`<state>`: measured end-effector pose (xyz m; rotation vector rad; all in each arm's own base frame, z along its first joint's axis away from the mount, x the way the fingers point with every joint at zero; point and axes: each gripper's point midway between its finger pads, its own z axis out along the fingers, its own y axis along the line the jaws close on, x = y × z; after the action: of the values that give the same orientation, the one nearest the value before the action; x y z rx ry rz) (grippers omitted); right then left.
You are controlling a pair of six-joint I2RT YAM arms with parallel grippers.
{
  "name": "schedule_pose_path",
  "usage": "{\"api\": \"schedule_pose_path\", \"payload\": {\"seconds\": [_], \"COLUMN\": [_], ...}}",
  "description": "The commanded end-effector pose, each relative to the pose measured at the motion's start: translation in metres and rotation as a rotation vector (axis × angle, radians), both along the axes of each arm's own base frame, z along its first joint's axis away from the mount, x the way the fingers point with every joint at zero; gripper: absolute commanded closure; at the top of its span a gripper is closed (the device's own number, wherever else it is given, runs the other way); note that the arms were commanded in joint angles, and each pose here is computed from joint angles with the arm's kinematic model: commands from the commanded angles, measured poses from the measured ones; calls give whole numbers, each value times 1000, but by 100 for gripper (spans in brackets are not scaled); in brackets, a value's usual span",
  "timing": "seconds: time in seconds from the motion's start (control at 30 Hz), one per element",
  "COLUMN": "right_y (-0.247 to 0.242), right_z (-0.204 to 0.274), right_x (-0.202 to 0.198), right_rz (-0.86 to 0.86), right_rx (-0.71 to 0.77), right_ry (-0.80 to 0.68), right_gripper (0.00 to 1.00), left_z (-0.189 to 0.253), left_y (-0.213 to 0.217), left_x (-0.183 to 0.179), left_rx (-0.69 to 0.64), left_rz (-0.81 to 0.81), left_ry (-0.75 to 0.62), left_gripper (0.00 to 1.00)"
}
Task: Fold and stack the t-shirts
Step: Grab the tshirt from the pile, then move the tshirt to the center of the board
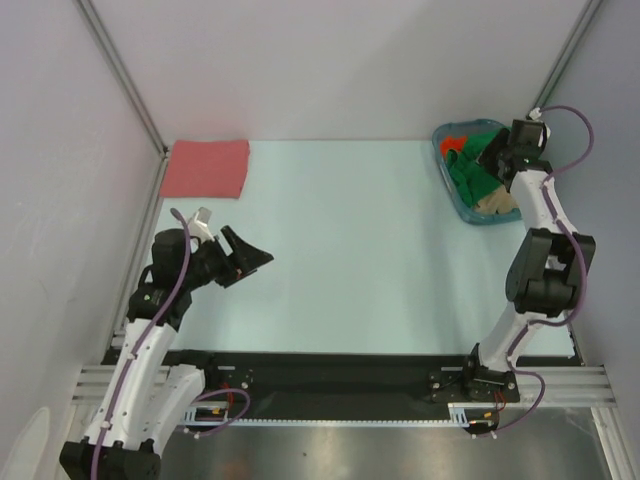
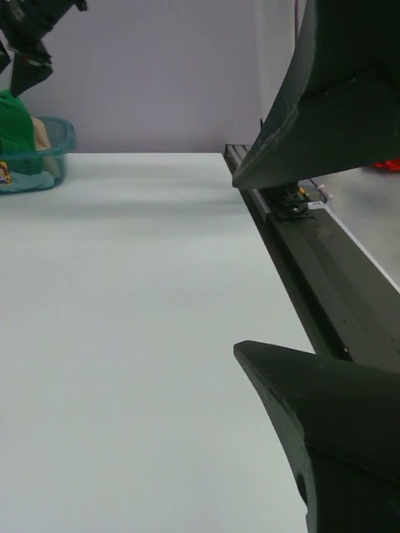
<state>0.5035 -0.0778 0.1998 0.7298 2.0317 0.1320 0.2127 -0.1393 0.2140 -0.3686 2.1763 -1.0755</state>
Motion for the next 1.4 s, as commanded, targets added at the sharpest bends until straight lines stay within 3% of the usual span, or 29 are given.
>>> {"api": "schedule_pose_path", "payload": {"seconds": [0.0,0.1,0.27,0.3,0.47,0.5,0.57,0.6,0.8,1.07,1.23,1.33,1.37], "right_y": [-20,-26,-37,-36,-34,-34,-37,-40,-62,-51,16,64,81], "right_z": [22,10,-18,-40,-52,-50,-45,-29,93,236,347,376,355], "right_x": [35,52,67,67,85,87,89,88,63,30,-7,-47,-47], "right_rz": [-18,-60,-179,-185,-194,-193,-203,-210,-280,-244,-102,-31,1], "right_rx": [-70,-50,-73,-76,-103,-116,-147,-166,-334,-429,-434,-381,-328], "right_ry": [-74,-25,43,100,122,125,129,122,-36,-291,-592,-665,-626], "right_gripper": [43,56,56,58,67,72,95,100,100,100,100,100,100], "left_z": [18,20,19,19,10,7,3,1,8,28,42,55,58], "left_y": [-5,-6,-6,-6,-4,-2,1,2,1,-3,-4,-4,-4], "left_x": [5,9,14,15,13,12,12,10,11,10,4,1,0], "left_rx": [-3,-5,-3,-4,13,22,46,51,47,14,-15,-39,-46], "left_rz": [-58,-64,-57,-57,-50,-44,-32,-31,-32,-45,-38,-22,-15], "left_ry": [-67,-55,-35,-32,-3,5,13,18,11,-21,-40,-49,-50], "left_gripper": [22,27,26,26,23,23,23,23,22,17,17,13,11]}}
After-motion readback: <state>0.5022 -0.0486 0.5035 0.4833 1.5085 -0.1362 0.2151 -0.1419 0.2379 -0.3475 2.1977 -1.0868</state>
